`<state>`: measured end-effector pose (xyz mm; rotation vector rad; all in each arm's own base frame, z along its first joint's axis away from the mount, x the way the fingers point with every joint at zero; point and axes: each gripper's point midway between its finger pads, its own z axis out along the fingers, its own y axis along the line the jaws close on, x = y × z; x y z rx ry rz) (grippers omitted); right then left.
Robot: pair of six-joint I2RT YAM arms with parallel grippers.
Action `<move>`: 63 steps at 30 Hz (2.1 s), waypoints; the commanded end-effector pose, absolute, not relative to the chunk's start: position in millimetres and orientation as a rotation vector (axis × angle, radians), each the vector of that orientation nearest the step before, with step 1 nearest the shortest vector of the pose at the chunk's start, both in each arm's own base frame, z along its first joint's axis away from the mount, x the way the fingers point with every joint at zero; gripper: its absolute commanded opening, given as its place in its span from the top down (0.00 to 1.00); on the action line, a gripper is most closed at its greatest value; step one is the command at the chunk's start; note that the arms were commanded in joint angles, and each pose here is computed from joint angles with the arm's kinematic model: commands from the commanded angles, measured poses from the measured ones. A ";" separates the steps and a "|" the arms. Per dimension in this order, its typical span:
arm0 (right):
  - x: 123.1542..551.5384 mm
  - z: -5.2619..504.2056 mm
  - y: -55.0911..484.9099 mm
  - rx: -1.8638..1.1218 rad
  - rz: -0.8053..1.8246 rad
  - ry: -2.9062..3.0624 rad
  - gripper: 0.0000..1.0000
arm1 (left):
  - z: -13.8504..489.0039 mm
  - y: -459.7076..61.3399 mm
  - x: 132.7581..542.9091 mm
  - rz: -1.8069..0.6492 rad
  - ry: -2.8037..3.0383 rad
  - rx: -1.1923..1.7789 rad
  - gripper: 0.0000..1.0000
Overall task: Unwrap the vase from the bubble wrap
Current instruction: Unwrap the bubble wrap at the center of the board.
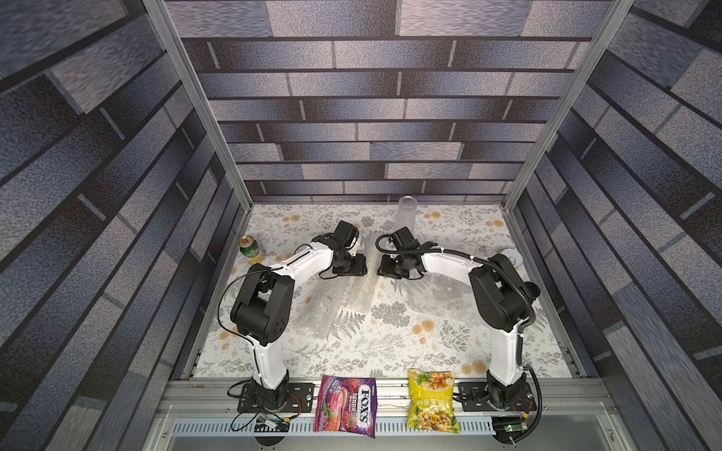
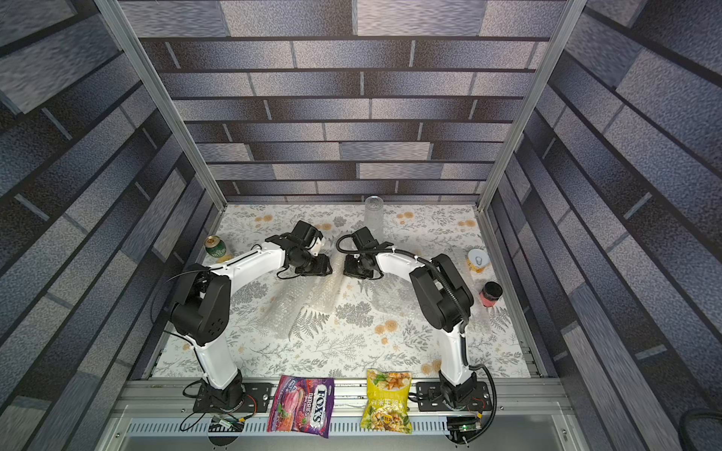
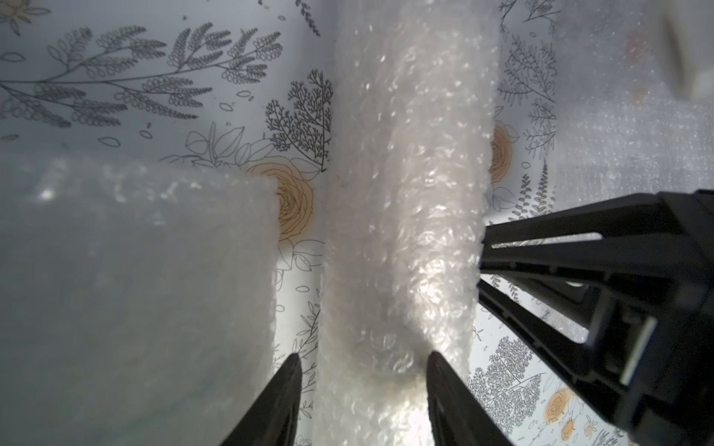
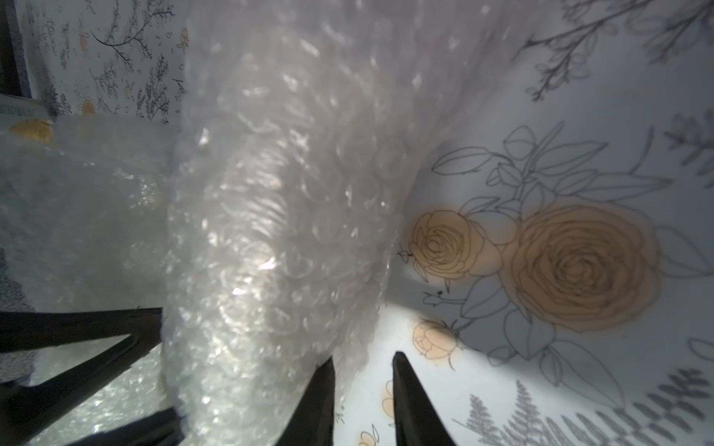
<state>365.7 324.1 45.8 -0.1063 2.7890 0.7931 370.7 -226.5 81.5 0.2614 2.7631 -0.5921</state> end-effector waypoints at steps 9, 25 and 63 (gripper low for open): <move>364.1 30.4 327.2 -0.136 0.742 2.830 0.73 | 70.8 -217.8 371.0 -0.565 2.786 0.266 0.47; 370.1 39.8 339.2 -0.150 0.788 2.754 0.89 | 72.6 -218.7 369.4 -0.590 2.788 0.264 0.47; 291.2 58.8 234.2 -0.390 0.324 2.868 1.00 | 132.9 -291.6 324.4 -0.762 2.690 0.429 0.46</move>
